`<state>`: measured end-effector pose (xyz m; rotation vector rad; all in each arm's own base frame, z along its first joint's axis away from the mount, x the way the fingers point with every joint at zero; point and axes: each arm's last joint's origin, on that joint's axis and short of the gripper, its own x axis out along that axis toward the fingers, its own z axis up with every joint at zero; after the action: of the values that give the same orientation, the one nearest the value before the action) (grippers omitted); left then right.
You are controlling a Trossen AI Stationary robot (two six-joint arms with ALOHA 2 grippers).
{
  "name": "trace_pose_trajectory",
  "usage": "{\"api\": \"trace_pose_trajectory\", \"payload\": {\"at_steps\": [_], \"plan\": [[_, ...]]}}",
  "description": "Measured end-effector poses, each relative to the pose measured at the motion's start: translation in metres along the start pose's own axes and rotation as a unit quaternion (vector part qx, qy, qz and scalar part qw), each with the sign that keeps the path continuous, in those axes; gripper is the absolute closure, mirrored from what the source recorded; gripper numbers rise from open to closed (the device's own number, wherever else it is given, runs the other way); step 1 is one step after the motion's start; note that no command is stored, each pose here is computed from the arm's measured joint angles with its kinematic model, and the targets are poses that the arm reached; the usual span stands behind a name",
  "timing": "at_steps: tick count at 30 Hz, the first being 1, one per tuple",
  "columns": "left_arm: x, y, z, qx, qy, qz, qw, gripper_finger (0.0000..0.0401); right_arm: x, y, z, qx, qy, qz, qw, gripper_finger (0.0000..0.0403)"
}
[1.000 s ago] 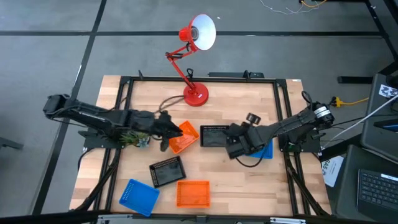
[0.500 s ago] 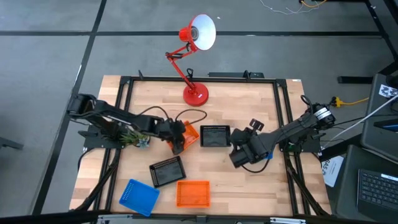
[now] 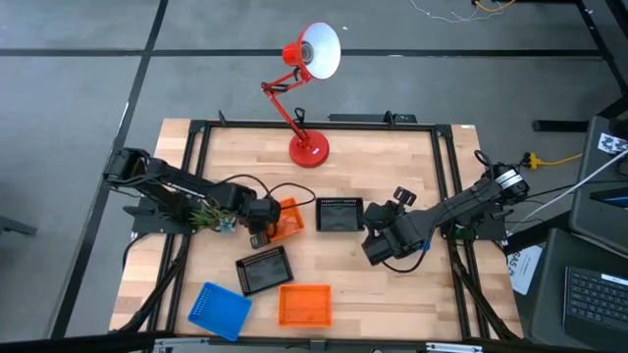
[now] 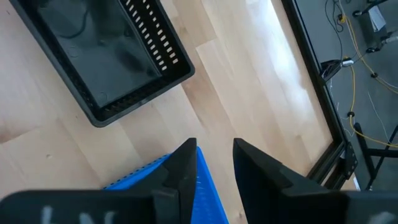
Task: Stack baskets by color
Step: Adjust the stacked orange and black bins
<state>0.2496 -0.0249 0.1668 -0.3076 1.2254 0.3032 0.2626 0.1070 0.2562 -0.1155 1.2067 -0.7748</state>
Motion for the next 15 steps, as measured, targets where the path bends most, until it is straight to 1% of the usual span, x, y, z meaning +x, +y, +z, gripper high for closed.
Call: {"api": "trace_pose_trajectory", "payload": {"at_steps": [4,6,12,15], "plan": [[-0.001,0.007,0.004,0.016,-0.023,0.042,0.999,0.0328,0.0,0.0,0.0,0.0,0.0,0.0,1.0,0.0299],[-0.003,0.01,0.009,0.021,-0.033,0.054,0.998,0.0328,0.0,0.0,0.0,0.0,0.0,0.0,1.0,0.0299],[-0.017,0.004,0.033,0.037,-0.089,0.023,0.995,0.0328,0.0,0.0,0.0,0.002,-0.001,0.0,1.0,0.0299],[-0.021,-0.001,0.039,0.04,-0.109,0.013,0.993,0.0328,0.0,0.0,0.0,0.002,-0.001,0.0,1.0,0.0299]]}}
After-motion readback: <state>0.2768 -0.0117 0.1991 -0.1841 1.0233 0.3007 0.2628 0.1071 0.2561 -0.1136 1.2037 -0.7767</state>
